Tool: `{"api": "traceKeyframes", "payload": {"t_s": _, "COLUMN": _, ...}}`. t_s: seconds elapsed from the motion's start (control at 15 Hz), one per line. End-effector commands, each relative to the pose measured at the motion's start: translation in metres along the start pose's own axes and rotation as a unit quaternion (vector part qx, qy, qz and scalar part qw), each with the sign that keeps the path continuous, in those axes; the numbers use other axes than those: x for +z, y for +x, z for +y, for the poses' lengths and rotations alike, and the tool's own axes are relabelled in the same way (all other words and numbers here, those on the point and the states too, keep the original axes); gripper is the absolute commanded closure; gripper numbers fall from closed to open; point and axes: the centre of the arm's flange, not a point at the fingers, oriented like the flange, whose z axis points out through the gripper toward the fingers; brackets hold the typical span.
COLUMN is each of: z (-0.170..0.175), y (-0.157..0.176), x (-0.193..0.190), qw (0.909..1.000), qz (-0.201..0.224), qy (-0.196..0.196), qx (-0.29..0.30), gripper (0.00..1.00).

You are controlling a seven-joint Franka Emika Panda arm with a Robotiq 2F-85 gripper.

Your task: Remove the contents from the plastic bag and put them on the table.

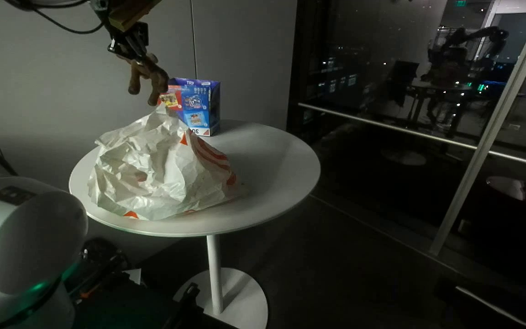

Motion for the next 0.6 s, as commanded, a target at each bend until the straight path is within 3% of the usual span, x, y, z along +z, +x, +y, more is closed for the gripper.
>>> {"api": "traceKeyframes", "payload": {"t_s": 0.0, "z": 0.007, "y": 0.051, "x": 0.065, "qw": 0.9964, "qz": -0.043, "qy": -0.068, "qx": -0.024, "gripper": 0.96}}
{"api": "traceKeyframes", "payload": {"t_s": 0.13, "z": 0.000, "y": 0.064, "x": 0.103, "qw": 0.9947, "qz": -0.069, "qy": -0.060, "qx": -0.046, "gripper": 0.96}}
{"api": "traceKeyframes", "payload": {"t_s": 0.33, "z": -0.009, "y": 0.074, "x": 0.144, "qw": 0.9920, "qz": -0.097, "qy": -0.018, "qx": -0.079, "gripper": 0.96}}
{"api": "traceKeyframes", "payload": {"t_s": 0.4, "z": -0.011, "y": 0.076, "x": 0.154, "qw": 0.9911, "qz": -0.100, "qy": -0.002, "qx": -0.088, "gripper": 0.73}}
{"api": "traceKeyframes", "payload": {"t_s": 0.47, "z": -0.011, "y": 0.077, "x": 0.163, "qw": 0.9908, "qz": -0.099, "qy": 0.018, "qx": -0.090, "gripper": 0.59}}
{"api": "traceKeyframes", "payload": {"t_s": 0.53, "z": -0.010, "y": 0.078, "x": 0.172, "qw": 0.9904, "qz": -0.101, "qy": 0.027, "qx": -0.090, "gripper": 0.53}}
